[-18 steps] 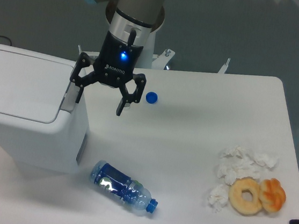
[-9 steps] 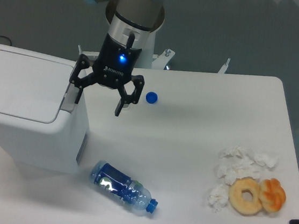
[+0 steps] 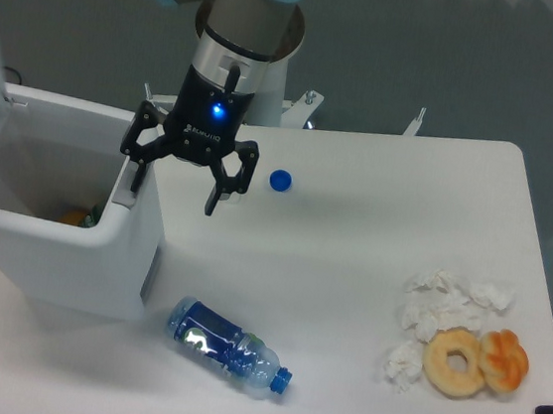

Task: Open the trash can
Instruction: 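Push the lid edge with the gripper finger to flip the lid open, then lift the gripper away from the opened trash can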

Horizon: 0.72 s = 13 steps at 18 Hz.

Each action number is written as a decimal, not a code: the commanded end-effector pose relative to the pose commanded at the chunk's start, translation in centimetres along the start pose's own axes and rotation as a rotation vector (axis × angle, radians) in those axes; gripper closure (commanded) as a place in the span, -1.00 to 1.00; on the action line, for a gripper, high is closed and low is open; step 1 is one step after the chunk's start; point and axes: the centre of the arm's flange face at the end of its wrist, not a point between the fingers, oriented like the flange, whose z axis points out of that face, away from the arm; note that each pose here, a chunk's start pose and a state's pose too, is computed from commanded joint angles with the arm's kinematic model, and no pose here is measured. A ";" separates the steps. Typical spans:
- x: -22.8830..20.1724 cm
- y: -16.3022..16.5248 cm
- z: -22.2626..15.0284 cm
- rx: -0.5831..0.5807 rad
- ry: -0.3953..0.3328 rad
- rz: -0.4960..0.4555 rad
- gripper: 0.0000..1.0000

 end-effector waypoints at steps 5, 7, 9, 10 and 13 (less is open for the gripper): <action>-0.5 -0.8 -1.0 0.023 -0.011 0.004 -1.00; -1.2 -1.9 -2.4 0.054 -0.025 0.002 -1.00; -1.4 -3.1 -4.0 0.089 -0.043 0.022 -1.00; -1.5 -3.5 -4.4 0.097 -0.051 0.039 -1.00; -1.8 -3.6 -4.6 0.096 -0.065 0.157 -1.00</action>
